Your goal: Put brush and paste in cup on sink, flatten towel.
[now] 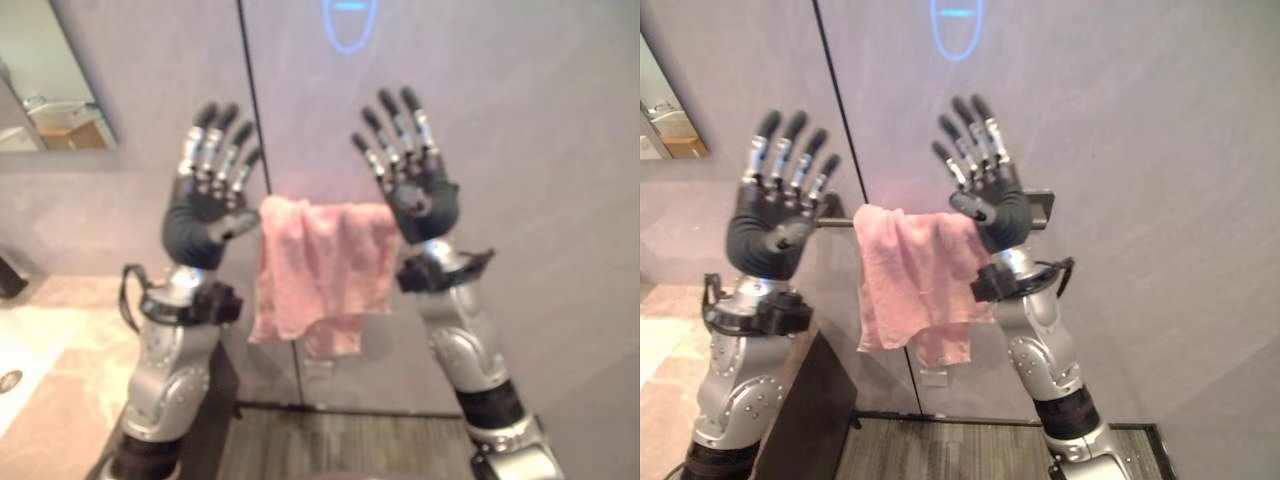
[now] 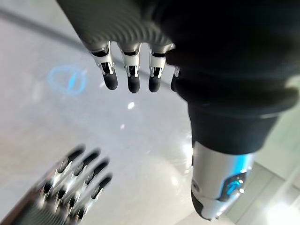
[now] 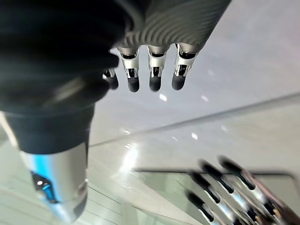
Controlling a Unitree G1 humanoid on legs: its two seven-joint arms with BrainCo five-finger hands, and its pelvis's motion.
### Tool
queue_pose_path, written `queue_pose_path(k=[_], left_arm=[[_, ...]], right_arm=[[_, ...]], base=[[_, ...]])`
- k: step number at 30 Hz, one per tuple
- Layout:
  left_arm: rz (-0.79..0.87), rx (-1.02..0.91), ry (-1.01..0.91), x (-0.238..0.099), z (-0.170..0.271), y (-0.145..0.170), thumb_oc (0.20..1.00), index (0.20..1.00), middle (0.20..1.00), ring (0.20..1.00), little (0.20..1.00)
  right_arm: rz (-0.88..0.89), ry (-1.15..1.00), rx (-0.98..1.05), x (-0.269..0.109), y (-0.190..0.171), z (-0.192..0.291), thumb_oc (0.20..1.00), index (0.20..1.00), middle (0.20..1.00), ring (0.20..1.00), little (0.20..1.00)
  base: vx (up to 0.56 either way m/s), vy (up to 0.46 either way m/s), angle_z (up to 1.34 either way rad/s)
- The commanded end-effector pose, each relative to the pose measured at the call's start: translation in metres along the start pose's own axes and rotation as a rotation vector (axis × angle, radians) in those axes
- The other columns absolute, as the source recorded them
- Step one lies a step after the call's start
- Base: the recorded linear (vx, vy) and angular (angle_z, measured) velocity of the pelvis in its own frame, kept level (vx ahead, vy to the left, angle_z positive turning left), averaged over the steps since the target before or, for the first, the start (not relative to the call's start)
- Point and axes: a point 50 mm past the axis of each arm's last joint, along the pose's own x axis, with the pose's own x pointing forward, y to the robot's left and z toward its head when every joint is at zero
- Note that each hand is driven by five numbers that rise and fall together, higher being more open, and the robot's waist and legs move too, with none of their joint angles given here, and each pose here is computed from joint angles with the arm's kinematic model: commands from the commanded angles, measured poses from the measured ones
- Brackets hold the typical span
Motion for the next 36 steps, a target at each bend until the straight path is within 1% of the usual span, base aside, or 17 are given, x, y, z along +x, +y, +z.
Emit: queue_pose_path(k=[1, 2, 3, 6, 9, 11, 13, 15, 18, 24, 29, 30, 36], left_arm=[[-0.045, 0.005, -0.014, 0.014, 0.005, -0.003, 1.0, 1.0, 1.0, 1.0, 1.0], [-0.045, 0.005, -0.014, 0.014, 0.005, -0.003, 1.0, 1.0, 1.0, 1.0, 1.0], [-0.048, -0.024, 0.026, 0.015, -0.002, -0.006, 1.0, 1.0, 1.0, 1.0, 1.0], [-0.041, -0.04, 0.04, 0.015, -0.005, -0.006, 1.0, 1.0, 1.0, 1.0, 1.0], [-0.035, -0.09, 0.108, 0.019, -0.016, -0.008, 1.0, 1.0, 1.0, 1.0, 1.0], [-0.034, -0.087, 0.118, 0.02, -0.017, -0.007, 1.0, 1.0, 1.0, 1.0, 1.0], [-0.039, -0.093, 0.124, 0.021, -0.018, -0.009, 1.0, 1.0, 1.0, 1.0, 1.0], [-0.034, -0.1, 0.166, 0.021, -0.027, -0.008, 1.0, 1.0, 1.0, 1.0, 1.0], [-0.043, -0.109, 0.192, 0.022, -0.032, -0.009, 1.0, 1.0, 1.0, 1.0, 1.0], [-0.04, -0.107, 0.24, 0.022, -0.042, -0.008, 1.0, 1.0, 1.0, 1.0, 1.0], [-0.025, -0.048, 0.264, 0.02, -0.039, 0.002, 1.0, 1.0, 1.0, 1.0, 1.0], [-0.007, -0.016, 0.26, 0.018, -0.035, 0.009, 1.0, 1.0, 1.0, 1.0, 1.0], [0.053, 0.041, 0.254, 0.014, -0.031, 0.024, 1.0, 1.0, 1.0, 1.0, 1.0]], right_arm=[[0.026, -0.072, 0.103, 0.008, 0.007, 0.014, 1.0, 1.0, 1.0, 1.0, 1.0], [0.026, -0.072, 0.103, 0.008, 0.007, 0.014, 1.0, 1.0, 1.0, 1.0, 1.0], [0.016, -0.045, 0.145, 0.007, 0.008, 0.01, 1.0, 1.0, 1.0, 1.0, 1.0], [0.012, -0.034, 0.146, 0.008, 0.007, 0.009, 1.0, 1.0, 1.0, 1.0, 1.0], [-0.036, 0.046, 0.17, 0.008, 0.001, -0.004, 1.0, 1.0, 1.0, 1.0, 1.0], [-0.022, 0.061, 0.173, 0.009, 0.002, -0.005, 1.0, 1.0, 1.0, 1.0, 1.0], [-0.016, 0.087, 0.156, 0.011, 0.001, -0.007, 1.0, 1.0, 1.0, 1.0, 1.0], [0.029, 0.173, 0.129, 0.012, 0.0, -0.017, 1.0, 1.0, 1.0, 1.0, 1.0], [0.05, 0.228, 0.106, 0.012, -0.003, -0.022, 1.0, 1.0, 1.0, 1.0, 1.0], [0.044, 0.299, 0.08, 0.013, -0.011, -0.029, 1.0, 1.0, 1.0, 1.0, 1.0], [0.046, 0.309, -0.007, 0.014, -0.022, -0.018, 1.0, 1.0, 1.0, 1.0, 1.0], [0.034, 0.312, -0.033, 0.011, -0.028, -0.013, 1.0, 1.0, 1.0, 1.0, 1.0], [-0.04, 0.295, -0.073, -0.001, -0.046, 0.0, 1.0, 1.0, 1.0, 1.0, 1.0]], base=[[0.0, 0.0, 0.0], [0.0, 0.0, 0.0], [0.0, 0.0, 0.0], [0.0, 0.0, 0.0], [0.0, 0.0, 0.0], [0.0, 0.0, 0.02], [-0.01, 0.001, 0.04], [-0.01, -0.002, 0.05], [0.0, -0.001, 0.01], [0.0, 0.0, 0.0], [0.01, -0.001, 0.01], [0.03, -0.008, 0.06], [0.03, -0.011, 0.03]])
